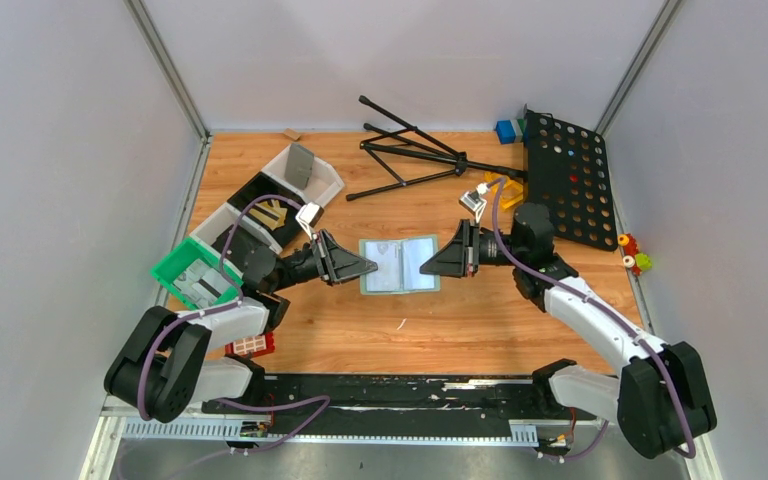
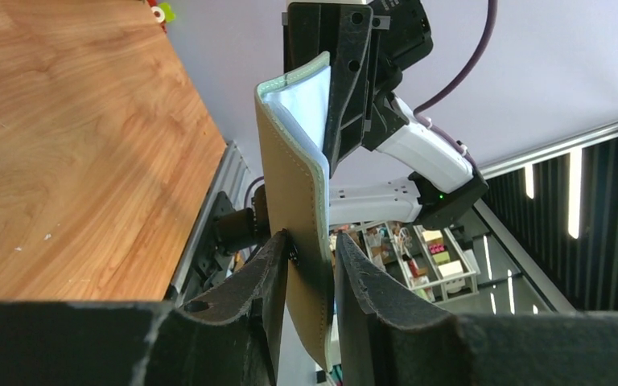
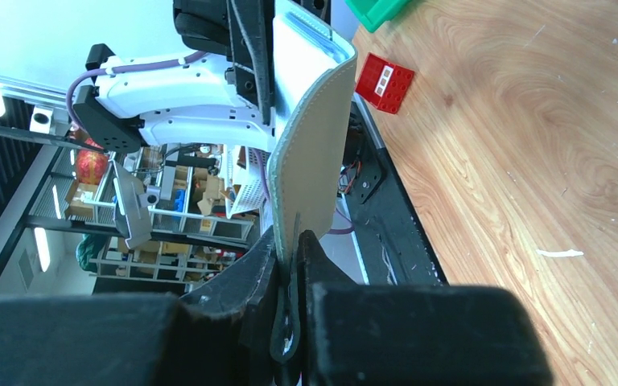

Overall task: Take the credit cards out of the card holder
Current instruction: Remove the credit card from the card holder.

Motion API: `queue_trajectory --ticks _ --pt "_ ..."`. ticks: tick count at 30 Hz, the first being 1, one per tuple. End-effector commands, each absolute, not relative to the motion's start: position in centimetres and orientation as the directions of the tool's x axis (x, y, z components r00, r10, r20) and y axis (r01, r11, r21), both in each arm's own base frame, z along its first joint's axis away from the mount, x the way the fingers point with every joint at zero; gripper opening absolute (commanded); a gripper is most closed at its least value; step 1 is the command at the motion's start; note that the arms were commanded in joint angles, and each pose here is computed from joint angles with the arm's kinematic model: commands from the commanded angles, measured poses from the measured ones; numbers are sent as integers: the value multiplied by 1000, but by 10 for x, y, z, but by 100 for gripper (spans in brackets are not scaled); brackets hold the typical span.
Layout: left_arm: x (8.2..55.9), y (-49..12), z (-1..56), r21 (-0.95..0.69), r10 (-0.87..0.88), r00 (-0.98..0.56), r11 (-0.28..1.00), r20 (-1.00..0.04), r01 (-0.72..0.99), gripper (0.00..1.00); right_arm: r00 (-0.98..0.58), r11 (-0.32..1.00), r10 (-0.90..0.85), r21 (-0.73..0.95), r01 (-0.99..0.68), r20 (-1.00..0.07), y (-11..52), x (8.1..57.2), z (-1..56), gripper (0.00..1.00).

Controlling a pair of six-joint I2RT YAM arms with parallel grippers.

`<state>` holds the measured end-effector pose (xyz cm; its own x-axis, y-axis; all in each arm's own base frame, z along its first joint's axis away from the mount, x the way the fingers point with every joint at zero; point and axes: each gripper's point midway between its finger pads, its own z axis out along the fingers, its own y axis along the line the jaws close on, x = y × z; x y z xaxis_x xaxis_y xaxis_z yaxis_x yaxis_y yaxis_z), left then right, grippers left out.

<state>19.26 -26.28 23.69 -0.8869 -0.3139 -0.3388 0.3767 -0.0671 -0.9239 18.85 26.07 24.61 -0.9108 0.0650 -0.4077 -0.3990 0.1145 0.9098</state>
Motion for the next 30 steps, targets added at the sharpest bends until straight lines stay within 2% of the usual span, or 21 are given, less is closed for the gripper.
queue_trajectory --ticks 1,8,13,15,18,21,23,24,26,30 --pt "188 -262 246 -895 -310 -863 -76 -398 440 37 -894 143 72 891 -430 -443 262 194 236 0" --pt "190 -265 232 -901 -289 -866 -27 -408 434 40 -893 131 73 892 -432 -443 262 193 232 0" --pt "190 -268 229 -898 -272 -866 -21 -419 440 32 -899 151 70 895 -420 -433 264 196 224 0" --pt "191 -270 223 -899 -261 -868 1 -423 438 25 -900 184 69 893 -412 -430 265 199 214 1" --pt "198 -273 195 -906 -234 -876 106 -423 409 14 -905 267 63 881 -392 -421 268 206 192 3" --pt "205 -268 150 -880 -189 -880 298 -435 371 11 -908 363 56 855 -369 -416 269 212 160 8" --pt "210 -261 128 -839 -167 -875 410 -455 358 8 -913 435 53 832 -344 -405 268 217 137 16" --pt "212 -257 120 -819 -158 -874 456 -460 348 7 -915 477 51 814 -330 -401 266 220 124 27" --pt "215 -248 102 -776 -137 -874 537 -467 331 6 -917 552 44 775 -307 -395 261 224 101 41" --pt "214 -239 75 -728 -90 -893 618 -440 296 1 -908 658 33 692 -295 -418 250 226 78 63"
